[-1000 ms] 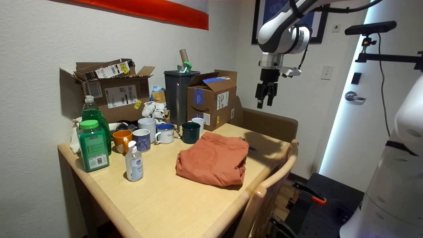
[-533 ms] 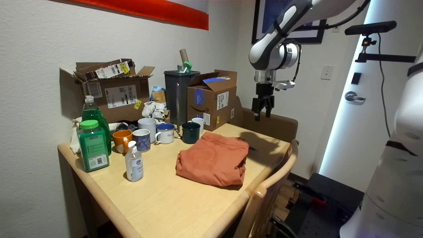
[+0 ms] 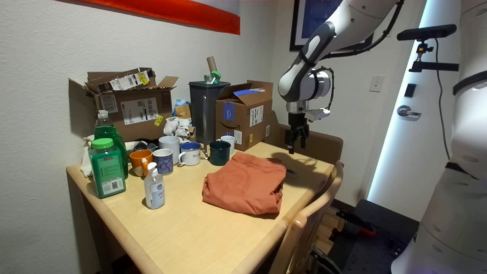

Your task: Take the object and roll it on the cloth on the table

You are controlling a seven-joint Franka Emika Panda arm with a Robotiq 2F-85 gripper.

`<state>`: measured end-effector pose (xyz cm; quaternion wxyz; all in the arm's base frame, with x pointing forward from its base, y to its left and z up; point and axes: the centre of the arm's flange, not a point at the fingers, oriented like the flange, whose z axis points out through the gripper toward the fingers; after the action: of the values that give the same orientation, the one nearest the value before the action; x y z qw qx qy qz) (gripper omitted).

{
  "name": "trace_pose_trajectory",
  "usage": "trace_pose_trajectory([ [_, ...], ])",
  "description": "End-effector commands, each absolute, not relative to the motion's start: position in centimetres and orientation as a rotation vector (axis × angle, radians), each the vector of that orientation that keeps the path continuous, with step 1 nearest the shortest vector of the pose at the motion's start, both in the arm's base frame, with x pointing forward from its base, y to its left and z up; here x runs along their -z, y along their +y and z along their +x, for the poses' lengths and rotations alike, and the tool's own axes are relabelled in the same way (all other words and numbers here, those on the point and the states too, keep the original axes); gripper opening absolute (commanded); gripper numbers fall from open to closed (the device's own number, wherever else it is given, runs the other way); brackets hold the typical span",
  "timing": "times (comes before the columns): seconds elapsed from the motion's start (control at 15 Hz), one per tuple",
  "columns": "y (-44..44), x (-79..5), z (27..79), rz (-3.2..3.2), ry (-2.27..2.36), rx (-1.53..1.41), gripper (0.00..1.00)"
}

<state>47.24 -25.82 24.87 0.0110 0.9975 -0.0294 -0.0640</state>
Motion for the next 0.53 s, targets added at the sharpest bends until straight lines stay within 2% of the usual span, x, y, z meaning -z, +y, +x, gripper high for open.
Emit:
trace_pose_trajectory([
  [0.0,-25.80,-24.41,47.38,3.112,-0.087,0.211,1.00],
  [0.47,-25.83,-24.28,47.35,3.113,-0.087,0.214,1.00],
])
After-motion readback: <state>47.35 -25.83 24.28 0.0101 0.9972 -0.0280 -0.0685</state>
